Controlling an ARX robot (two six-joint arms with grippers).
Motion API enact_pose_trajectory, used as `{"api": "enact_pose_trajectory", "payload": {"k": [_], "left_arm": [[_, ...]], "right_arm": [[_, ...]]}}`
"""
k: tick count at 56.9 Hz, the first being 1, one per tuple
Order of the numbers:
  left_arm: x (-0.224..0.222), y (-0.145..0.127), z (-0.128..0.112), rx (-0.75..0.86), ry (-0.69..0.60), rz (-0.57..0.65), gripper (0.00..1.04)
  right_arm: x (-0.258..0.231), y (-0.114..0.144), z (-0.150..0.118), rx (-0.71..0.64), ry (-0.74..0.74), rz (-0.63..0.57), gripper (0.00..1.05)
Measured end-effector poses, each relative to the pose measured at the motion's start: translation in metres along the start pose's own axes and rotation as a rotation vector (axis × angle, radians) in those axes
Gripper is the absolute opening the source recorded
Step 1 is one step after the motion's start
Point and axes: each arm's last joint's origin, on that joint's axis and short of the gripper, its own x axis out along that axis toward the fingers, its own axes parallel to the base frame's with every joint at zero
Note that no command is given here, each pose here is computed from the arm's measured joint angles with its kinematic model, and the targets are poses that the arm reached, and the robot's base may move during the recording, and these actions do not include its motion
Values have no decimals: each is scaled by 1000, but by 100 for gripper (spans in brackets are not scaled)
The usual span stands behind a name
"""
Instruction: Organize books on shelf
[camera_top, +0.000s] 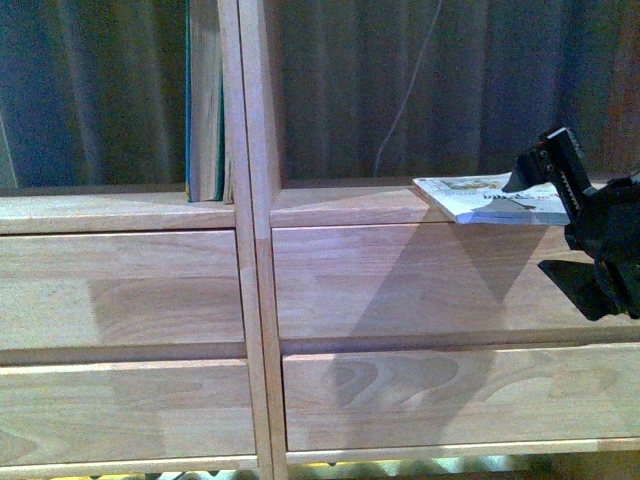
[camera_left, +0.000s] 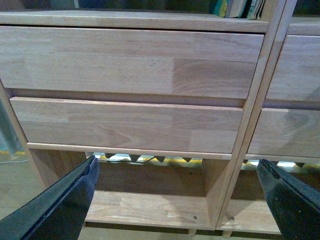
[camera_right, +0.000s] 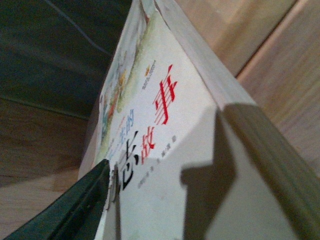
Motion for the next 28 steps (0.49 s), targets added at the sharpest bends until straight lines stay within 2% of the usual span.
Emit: {"api": "enact_pose_trajectory", "payload": {"k": [15, 20, 22, 25, 28], "left_arm": [[0, 0, 0, 0, 0, 0, 98], [0, 0, 0, 0, 0, 0, 98], [1, 0, -1, -10, 17, -28, 98], [2, 2, 1, -56, 60, -184, 98], [5, 5, 5, -93, 86, -267, 98]], "right_arm": [[-1, 7, -1, 4, 13, 45, 43], [-6, 6, -1, 23, 18, 62, 27], [-9, 7, -1, 29, 19, 69, 22], [-13, 8, 0, 41, 22, 79, 14], [-17, 10, 1, 48, 23, 95, 9]]}}
